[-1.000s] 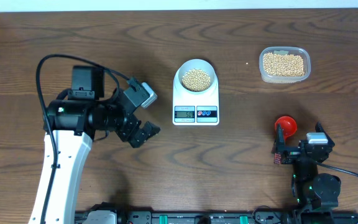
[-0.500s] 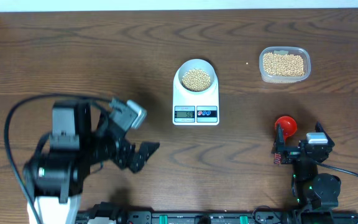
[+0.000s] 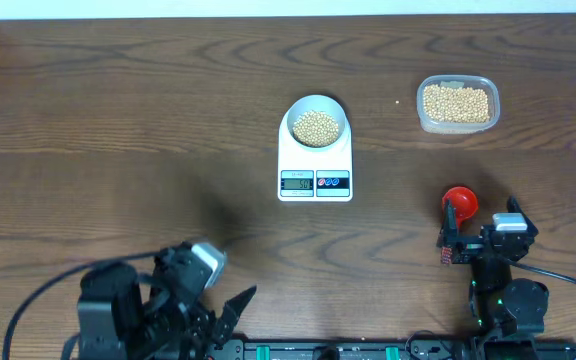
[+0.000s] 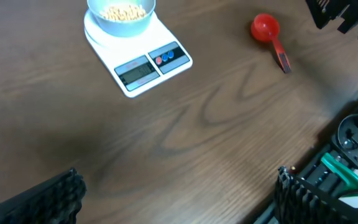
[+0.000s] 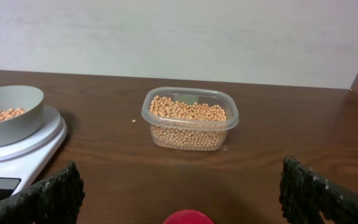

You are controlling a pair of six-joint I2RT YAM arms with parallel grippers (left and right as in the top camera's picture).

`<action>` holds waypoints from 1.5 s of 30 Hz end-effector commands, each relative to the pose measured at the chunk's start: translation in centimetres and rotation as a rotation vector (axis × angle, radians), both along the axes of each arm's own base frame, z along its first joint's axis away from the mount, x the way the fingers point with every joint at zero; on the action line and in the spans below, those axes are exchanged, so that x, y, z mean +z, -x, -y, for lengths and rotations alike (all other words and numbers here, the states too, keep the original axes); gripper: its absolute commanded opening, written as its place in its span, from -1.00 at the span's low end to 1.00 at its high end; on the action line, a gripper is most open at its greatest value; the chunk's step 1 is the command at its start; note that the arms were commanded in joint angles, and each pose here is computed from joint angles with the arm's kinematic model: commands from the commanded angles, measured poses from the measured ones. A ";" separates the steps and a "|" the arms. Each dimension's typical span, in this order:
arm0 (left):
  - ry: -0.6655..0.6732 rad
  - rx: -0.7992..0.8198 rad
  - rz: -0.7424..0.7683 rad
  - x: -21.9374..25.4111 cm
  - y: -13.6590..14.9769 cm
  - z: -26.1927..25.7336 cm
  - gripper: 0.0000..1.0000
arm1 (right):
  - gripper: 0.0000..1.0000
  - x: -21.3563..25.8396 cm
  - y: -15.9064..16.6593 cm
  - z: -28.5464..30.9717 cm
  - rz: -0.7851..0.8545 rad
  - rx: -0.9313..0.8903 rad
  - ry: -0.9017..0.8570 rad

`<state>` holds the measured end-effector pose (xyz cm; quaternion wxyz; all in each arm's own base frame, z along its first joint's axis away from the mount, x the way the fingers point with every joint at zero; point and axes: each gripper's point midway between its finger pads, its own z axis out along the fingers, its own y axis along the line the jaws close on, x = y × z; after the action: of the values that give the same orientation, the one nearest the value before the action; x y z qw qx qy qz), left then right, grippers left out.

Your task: Scoop item into bowl and weigh 50g on scale

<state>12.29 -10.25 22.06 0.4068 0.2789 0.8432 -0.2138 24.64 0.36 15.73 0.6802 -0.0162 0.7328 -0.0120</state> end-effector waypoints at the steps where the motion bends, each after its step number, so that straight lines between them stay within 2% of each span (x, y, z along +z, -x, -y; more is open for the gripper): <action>1: 0.007 0.017 0.040 -0.6 0.9 -0.2 0.98 | 0.99 0.0 0.0 -0.1 0.001 0.006 0.009; 22: 0.026 -0.071 0.270 -1.3 3.5 0.7 0.98 | 0.98 0.0 0.0 -0.1 0.001 0.006 0.009; 29: 0.041 -0.110 0.278 -1.6 3.2 1.2 0.98 | 0.99 0.0 0.0 -0.1 0.001 0.006 0.009; 34: 0.059 -0.064 0.363 -0.4 0.9 1.0 0.98 | 0.99 0.0 0.0 -0.1 0.001 0.005 0.009; 40: 0.217 0.281 0.312 -0.7 -4.6 -2.0 0.98 | 0.98 0.0 0.0 -0.1 0.001 0.006 0.009; 45: 0.243 0.430 0.362 -1.6 -7.5 -4.0 0.98 | 0.99 0.0 0.0 -0.1 0.001 0.006 0.009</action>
<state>17.90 -8.60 21.47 0.6079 0.1729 0.7525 -0.1852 24.64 0.36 15.73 0.6802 -0.0162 0.7328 -0.0120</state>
